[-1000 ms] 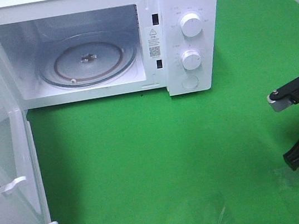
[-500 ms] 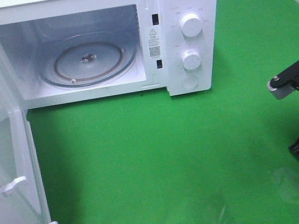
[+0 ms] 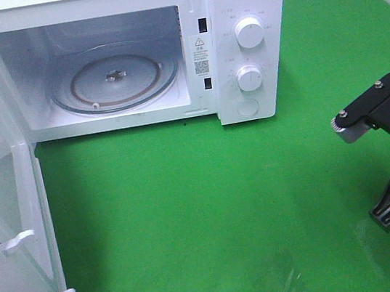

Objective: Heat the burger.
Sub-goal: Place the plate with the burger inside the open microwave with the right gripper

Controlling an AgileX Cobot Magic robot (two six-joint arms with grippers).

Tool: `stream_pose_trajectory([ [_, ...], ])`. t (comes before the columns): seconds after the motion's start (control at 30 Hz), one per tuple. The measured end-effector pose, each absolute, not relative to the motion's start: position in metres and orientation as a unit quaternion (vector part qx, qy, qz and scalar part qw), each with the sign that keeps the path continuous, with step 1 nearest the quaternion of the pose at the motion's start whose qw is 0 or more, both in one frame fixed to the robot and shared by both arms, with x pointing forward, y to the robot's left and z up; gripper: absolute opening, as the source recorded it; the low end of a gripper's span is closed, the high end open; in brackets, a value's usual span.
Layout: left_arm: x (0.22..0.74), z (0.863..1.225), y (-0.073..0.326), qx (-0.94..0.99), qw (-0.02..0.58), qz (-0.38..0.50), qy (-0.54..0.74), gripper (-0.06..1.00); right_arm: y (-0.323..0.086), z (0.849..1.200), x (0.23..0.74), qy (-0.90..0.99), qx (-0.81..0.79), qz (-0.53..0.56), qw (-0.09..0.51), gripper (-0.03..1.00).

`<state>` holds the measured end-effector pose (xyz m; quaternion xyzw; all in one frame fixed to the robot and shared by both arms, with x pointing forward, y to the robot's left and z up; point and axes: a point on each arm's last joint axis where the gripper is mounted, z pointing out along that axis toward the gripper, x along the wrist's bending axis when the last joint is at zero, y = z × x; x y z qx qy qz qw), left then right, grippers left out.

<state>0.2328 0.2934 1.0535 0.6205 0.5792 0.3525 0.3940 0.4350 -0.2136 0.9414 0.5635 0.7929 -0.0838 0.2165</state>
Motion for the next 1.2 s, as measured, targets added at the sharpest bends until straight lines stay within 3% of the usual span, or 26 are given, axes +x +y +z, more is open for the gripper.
stream_pose_trajectory([
  [1.2,0.233,1.054,0.293,0.62,0.394,0.353,0.579,0.96,-0.142,0.954,0.344,0.919,0.317,-0.031,0.234,0.02],
])
